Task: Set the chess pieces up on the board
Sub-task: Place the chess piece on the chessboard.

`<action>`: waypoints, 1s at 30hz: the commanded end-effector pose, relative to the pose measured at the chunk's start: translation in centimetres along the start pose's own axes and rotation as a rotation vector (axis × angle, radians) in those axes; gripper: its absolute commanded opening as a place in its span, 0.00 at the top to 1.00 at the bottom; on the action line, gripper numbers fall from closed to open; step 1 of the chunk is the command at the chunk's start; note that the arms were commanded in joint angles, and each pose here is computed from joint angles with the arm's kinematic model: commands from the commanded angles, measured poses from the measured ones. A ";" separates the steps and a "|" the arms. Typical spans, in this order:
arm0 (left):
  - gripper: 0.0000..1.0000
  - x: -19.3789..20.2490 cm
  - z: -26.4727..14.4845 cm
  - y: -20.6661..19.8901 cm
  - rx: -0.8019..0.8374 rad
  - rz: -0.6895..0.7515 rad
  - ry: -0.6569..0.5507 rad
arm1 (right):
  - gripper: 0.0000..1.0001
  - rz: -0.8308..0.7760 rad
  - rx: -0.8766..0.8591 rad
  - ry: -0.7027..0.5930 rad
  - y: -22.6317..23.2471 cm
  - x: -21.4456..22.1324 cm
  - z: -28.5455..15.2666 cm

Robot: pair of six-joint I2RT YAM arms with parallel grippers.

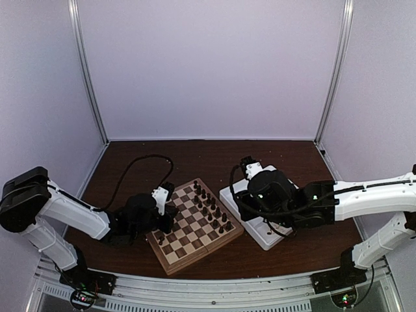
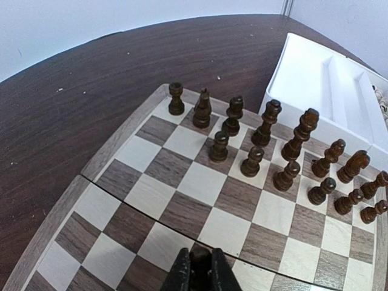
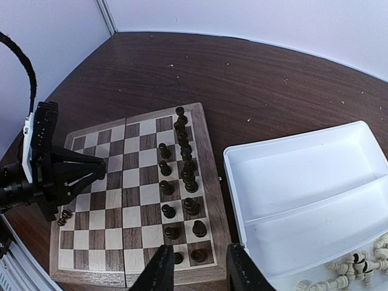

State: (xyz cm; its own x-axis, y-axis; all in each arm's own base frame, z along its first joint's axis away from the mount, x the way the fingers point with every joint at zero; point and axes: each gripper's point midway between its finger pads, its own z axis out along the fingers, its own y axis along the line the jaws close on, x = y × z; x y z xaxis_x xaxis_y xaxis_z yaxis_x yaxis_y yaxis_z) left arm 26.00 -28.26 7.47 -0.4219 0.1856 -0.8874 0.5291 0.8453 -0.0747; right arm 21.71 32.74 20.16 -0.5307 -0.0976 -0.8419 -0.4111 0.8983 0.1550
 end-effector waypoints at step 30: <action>0.70 0.4 0.2 -0.9 0.074 0.017 -0.041 | 0.68 -0.004 -0.002 -0.006 0.2 0.1 0.1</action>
State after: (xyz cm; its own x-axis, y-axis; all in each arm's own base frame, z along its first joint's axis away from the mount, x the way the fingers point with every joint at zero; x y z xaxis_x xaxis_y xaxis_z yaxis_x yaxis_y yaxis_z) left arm 25.26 -29.03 5.67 -0.4037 0.1996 -0.8928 0.5870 0.8051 -0.0854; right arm 21.70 32.77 20.18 -0.5304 -0.0970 -0.8422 -0.4119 0.8978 0.1561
